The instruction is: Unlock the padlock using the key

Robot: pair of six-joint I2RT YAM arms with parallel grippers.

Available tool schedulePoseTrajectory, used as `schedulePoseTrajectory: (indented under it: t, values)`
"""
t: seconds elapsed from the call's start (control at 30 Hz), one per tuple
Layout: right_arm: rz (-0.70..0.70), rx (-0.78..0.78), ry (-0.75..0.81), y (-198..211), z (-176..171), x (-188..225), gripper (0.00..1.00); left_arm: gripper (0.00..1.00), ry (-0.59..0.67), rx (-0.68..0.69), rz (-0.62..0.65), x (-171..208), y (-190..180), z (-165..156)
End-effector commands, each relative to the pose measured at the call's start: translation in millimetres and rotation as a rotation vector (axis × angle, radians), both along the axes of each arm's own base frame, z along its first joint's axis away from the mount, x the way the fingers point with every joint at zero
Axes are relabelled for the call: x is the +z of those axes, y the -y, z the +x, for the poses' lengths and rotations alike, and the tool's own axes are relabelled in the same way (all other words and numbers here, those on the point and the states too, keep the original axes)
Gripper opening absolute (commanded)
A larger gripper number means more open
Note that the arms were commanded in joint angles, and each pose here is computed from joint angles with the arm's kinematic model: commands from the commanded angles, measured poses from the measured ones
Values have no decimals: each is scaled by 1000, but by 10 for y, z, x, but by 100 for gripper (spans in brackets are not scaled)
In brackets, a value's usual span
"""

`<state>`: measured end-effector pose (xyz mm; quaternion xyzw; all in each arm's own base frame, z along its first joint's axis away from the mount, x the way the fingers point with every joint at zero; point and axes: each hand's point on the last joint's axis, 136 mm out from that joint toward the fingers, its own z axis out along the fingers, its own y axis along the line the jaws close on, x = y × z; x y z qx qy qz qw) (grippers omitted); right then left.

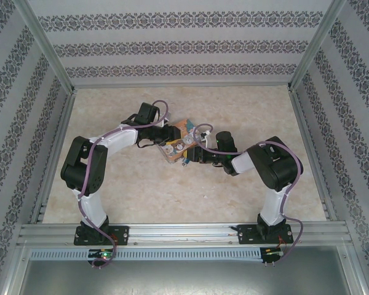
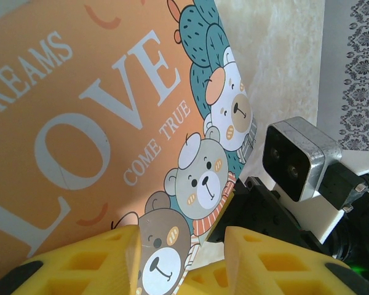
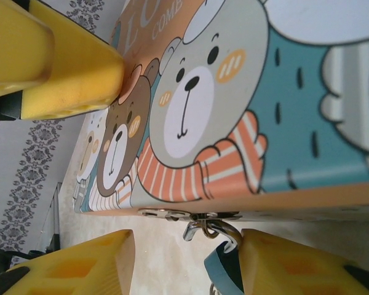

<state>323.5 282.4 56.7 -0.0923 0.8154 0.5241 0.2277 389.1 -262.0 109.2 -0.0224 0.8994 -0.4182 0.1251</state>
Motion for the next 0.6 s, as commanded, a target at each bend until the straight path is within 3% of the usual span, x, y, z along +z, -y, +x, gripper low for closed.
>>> schedulePoseTrajectory:
  t: [0.0,0.57]
  values:
    - [41,69,75,-98,-45,121,43,40,-34,-7,42,-133,-32,-120]
    - [25,39,72,-75,-46,32,22,39,-45,9,44,-179,-52,-138]
